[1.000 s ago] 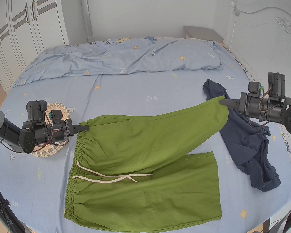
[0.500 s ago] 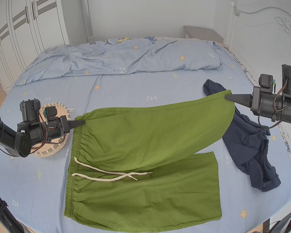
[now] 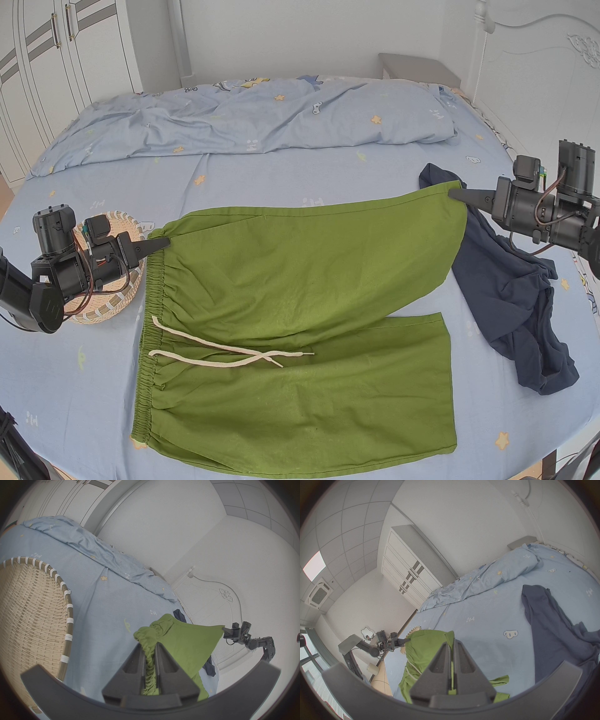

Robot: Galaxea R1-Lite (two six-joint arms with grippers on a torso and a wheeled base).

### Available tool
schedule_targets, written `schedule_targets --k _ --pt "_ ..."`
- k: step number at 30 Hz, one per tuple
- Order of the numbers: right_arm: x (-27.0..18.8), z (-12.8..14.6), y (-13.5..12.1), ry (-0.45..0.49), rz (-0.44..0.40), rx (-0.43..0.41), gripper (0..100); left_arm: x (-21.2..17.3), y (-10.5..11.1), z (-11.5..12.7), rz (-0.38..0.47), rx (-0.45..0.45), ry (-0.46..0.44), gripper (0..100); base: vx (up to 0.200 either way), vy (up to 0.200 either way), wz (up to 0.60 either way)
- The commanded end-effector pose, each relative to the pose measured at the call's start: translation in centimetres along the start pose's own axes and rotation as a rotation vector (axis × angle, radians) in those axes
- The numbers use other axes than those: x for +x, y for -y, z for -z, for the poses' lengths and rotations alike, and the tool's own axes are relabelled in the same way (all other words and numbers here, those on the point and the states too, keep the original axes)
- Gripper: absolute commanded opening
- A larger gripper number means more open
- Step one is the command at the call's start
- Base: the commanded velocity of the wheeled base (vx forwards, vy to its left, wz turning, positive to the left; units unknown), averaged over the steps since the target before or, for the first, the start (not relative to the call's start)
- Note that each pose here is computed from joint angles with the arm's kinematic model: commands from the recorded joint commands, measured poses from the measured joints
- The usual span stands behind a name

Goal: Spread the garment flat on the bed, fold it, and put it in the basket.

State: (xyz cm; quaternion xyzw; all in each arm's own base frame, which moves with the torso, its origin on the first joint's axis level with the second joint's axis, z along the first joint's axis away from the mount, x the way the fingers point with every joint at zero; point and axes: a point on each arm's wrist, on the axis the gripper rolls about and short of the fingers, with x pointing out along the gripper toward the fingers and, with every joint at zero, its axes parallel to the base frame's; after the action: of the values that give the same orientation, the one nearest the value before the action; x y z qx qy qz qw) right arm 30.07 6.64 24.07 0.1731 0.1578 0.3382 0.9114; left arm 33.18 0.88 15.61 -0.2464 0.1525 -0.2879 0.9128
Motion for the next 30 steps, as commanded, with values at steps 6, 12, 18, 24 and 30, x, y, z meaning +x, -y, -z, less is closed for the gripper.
schedule_targets --k 6,12,18,24,30 --pt "4.9 -0.2 3.8 -0.001 0.021 0.081 0 0.5 -0.9 0.5 -0.010 -0.017 -0.008 0 0.000 0.000 0.00" --pt "4.5 -0.7 4.3 -0.022 0.053 0.109 0 0.6 -1.2 0.4 -0.036 -0.007 0.023 0 0.000 0.000 0.00" --pt "0.9 -0.5 1.1 -0.035 0.040 0.097 0 0.9 -1.4 0.8 -0.028 0.004 0.032 0 0.000 0.000 0.00" --pt "-4.0 1.0 -3.3 -0.019 -0.016 0.073 0 0.8 -1.2 0.8 -0.022 0.005 0.032 0 0.000 0.000 0.00" --pt "-6.2 2.5 -5.3 -0.031 -0.050 0.064 0 0.8 -1.1 1.0 -0.020 0.006 0.028 0 0.000 0.000 0.00"
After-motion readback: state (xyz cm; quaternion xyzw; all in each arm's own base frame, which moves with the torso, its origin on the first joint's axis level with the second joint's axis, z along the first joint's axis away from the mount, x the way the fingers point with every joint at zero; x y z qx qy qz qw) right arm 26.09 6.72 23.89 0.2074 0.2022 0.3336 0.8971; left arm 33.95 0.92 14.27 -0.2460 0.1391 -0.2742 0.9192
